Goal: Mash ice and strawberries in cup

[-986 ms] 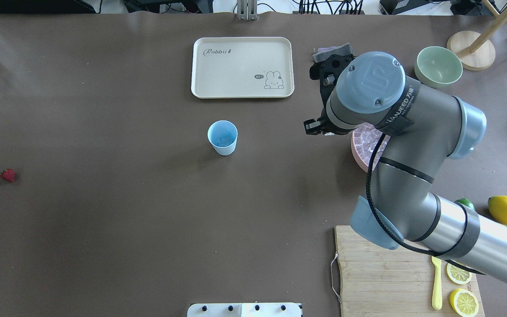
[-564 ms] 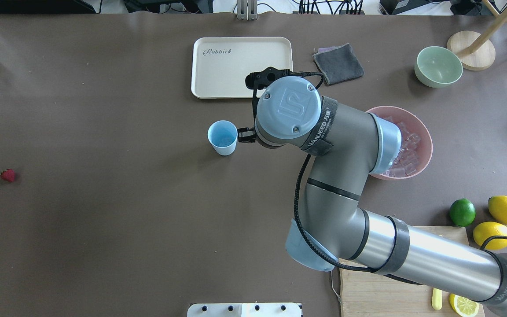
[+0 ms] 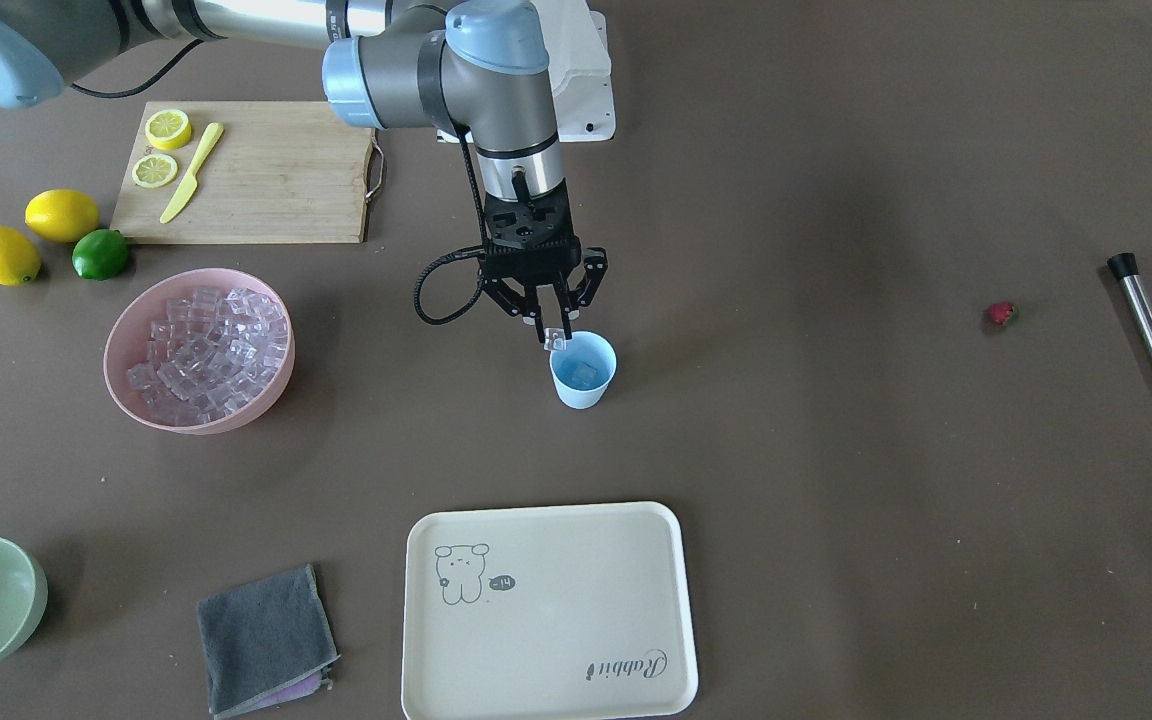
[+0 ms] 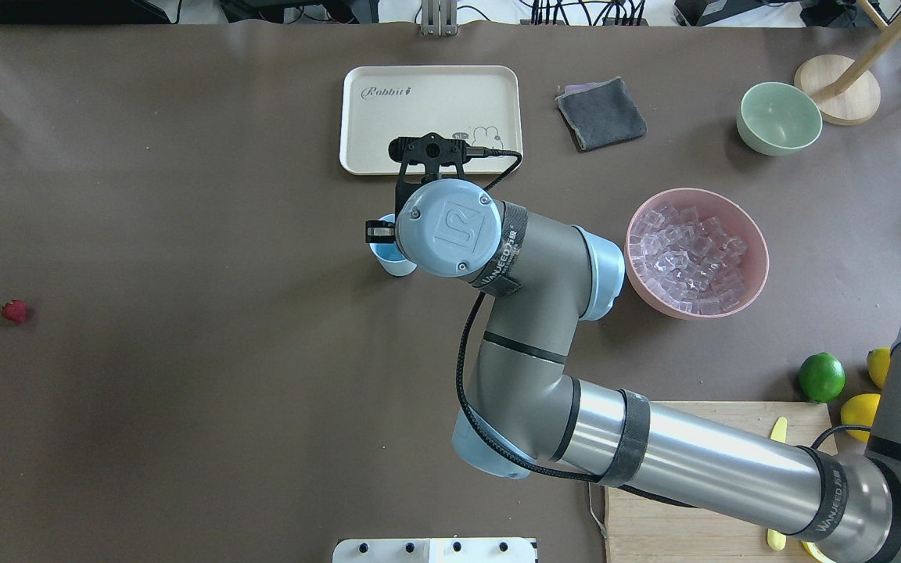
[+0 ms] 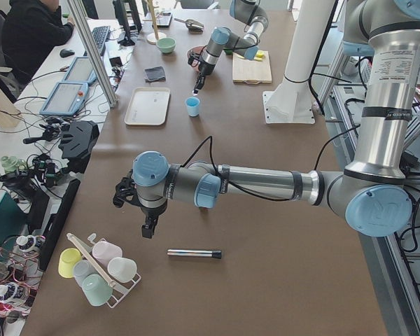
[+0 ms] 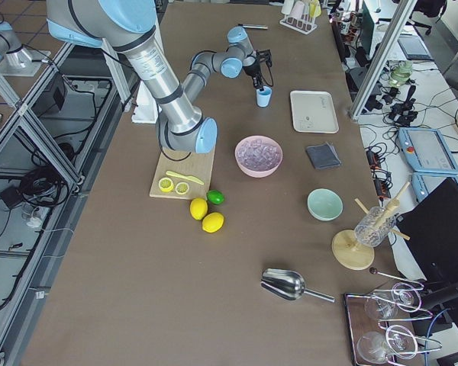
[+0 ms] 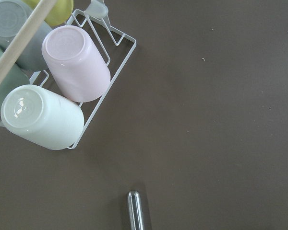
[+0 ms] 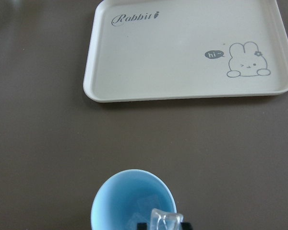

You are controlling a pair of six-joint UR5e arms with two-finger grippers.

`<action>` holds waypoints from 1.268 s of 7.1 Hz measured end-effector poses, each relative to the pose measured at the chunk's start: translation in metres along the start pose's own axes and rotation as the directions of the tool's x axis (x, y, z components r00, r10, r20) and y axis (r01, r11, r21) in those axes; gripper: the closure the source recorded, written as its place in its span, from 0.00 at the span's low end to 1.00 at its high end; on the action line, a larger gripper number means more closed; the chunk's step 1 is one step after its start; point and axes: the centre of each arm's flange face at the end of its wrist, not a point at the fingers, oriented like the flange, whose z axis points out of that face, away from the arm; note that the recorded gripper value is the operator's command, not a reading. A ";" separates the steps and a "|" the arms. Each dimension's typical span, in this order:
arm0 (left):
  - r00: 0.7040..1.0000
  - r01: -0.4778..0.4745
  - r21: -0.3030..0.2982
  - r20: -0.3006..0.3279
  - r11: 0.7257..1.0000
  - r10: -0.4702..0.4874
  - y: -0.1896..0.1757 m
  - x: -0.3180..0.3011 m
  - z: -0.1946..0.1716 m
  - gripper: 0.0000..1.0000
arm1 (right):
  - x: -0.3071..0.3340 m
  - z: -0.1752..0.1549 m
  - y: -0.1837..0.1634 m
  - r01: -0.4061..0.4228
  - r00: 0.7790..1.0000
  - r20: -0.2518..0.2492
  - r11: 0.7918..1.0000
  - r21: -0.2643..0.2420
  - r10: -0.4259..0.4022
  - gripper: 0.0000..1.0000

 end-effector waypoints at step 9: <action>1.000 0.003 -0.008 -0.001 1.000 -0.003 -0.002 0.000 0.004 0.01 | -0.013 0.008 -0.017 -0.050 0.998 0.038 0.999 0.000 0.050 0.01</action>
